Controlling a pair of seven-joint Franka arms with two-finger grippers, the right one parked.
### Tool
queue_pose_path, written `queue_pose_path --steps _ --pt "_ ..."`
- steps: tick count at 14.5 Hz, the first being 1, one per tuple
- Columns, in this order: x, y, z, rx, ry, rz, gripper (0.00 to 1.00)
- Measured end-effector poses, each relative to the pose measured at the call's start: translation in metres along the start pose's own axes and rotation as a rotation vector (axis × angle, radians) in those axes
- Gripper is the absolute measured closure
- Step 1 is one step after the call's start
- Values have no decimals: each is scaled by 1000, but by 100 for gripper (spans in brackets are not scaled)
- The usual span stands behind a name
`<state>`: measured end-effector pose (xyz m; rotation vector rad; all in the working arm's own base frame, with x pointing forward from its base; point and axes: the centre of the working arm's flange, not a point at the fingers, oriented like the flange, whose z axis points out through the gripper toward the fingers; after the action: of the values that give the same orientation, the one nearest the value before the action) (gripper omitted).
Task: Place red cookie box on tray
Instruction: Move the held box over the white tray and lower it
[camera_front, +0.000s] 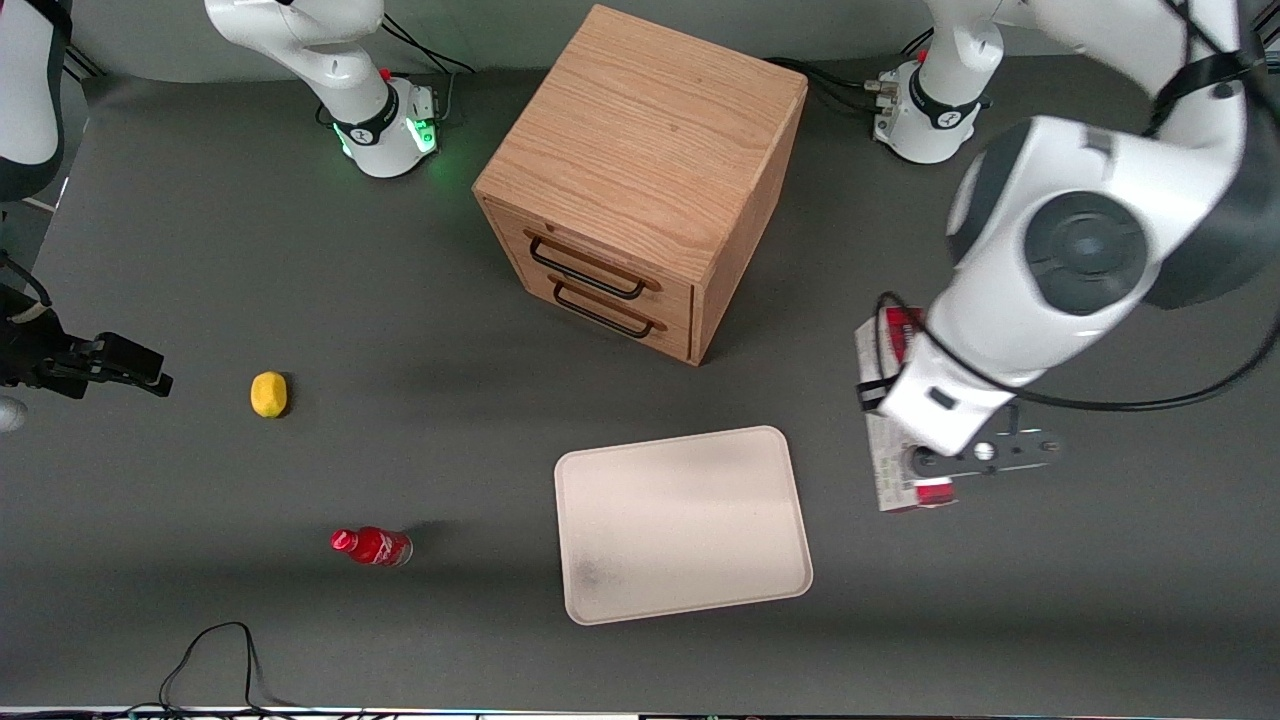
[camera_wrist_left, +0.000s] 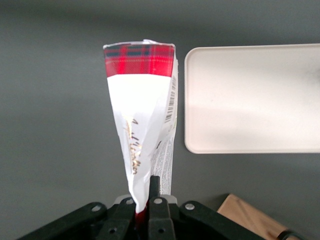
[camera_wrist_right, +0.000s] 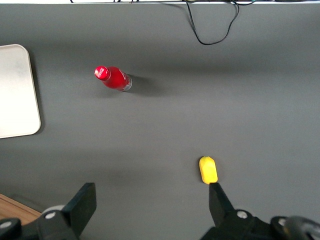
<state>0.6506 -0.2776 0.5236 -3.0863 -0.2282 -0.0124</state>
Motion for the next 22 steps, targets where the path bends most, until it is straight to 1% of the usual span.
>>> queue_pose_path --steps 3,6,10,12,14,18,22 --pt "-14 43 21 12 12 -58 96" --pt "-25 71 26 19 31 -89 96" --pt "-27 82 27 16 47 -97 96" --pt "-17 82 34 -4 79 -106 96" --pt "-3 82 55 -17 96 -115 96" --pt "18 90 118 -20 100 -120 96" --pt "29 93 184 22 98 -107 96"
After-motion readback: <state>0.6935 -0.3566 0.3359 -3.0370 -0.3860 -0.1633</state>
